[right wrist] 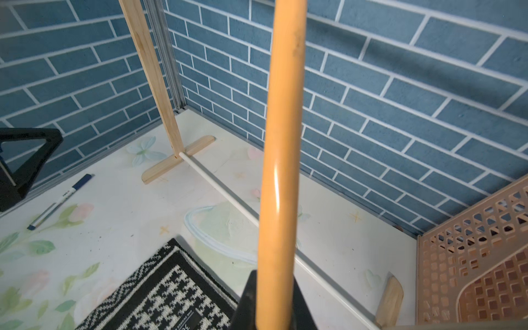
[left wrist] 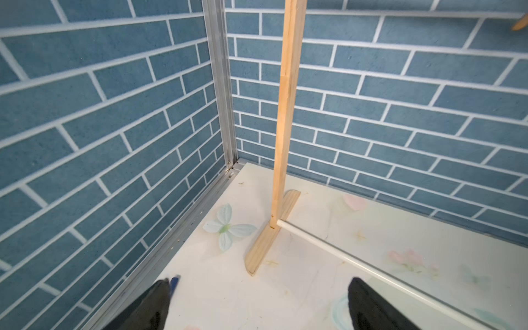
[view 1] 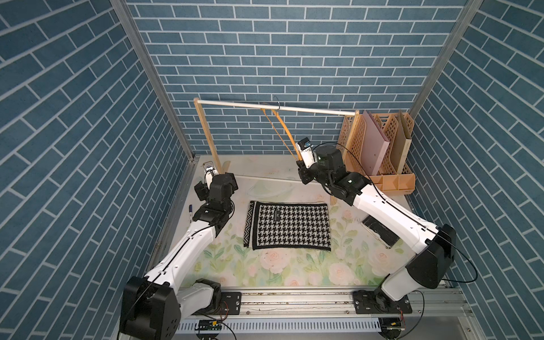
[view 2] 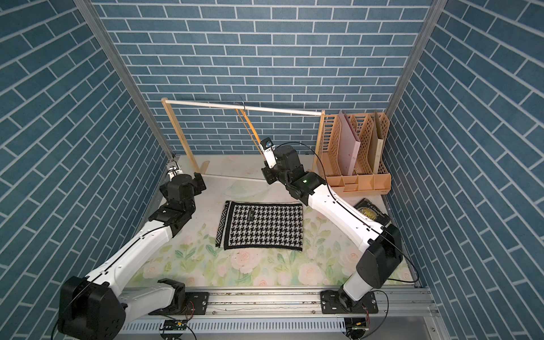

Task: Hang the scarf on the hanger
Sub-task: Pick up the hanger from the clothesline.

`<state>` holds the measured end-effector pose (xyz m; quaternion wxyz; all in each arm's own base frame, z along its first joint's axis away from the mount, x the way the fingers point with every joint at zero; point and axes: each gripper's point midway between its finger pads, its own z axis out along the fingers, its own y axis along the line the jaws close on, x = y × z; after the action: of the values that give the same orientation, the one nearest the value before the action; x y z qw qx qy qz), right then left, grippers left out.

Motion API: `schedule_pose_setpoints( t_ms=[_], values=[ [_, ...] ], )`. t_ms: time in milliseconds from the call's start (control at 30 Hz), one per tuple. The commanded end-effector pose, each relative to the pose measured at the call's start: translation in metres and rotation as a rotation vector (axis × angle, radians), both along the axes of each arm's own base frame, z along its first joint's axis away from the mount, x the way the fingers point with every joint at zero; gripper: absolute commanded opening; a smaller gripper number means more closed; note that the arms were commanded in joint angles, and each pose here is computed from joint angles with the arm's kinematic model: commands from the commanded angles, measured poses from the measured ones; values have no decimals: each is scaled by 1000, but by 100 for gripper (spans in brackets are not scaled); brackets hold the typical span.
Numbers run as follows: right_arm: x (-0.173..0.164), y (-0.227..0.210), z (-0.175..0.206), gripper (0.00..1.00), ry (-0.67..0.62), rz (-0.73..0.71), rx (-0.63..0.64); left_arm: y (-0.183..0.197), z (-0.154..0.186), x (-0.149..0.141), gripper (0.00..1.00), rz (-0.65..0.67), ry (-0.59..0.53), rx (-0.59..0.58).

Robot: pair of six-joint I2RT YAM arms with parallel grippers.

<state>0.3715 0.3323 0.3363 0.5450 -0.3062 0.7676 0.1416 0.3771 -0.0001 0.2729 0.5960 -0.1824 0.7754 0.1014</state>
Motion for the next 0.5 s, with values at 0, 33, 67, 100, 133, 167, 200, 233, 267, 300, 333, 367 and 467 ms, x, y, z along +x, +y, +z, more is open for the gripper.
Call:
schedule_pose_setpoints(
  t_ms=[0,33,67,100,133,167,200,233,267,300,333,367,467],
  values=[
    [-10,-1,48,0,-126,-8,77,-14,22,-6,100,-62,-13,-89],
    [-17,-1,50,0,-146,-2,69,-21,32,-6,100,-94,-26,-109],
    [-22,0,49,0,-165,-1,54,-30,42,-6,100,-142,-38,-128],
    [-29,2,47,0,-180,3,36,-39,50,-6,100,-190,-48,-145],
    [-35,2,47,0,-193,0,24,-48,59,-6,100,-236,-62,-164],
    [-42,2,45,0,-200,-3,13,-56,66,-6,100,-270,-69,-178],
    [-48,2,41,0,-199,-6,3,-61,72,-7,99,-287,-73,-186],
    [-54,3,35,0,-194,-2,-3,-66,78,-8,100,-297,-76,-198],
    [-59,1,28,0,-188,-10,-6,-72,83,-8,99,-315,-68,-211],
    [-65,0,20,0,-178,-16,-6,-80,86,-7,100,-344,-54,-230],
    [-69,0,12,0,-170,-20,-2,-90,85,-4,100,-377,-25,-253],
    [-74,-3,7,0,-168,-36,5,-99,84,-4,100,-397,1,-271],
    [-85,-5,-9,0,-169,-63,23,-129,87,-9,99,-425,14,-284]
  ],
)
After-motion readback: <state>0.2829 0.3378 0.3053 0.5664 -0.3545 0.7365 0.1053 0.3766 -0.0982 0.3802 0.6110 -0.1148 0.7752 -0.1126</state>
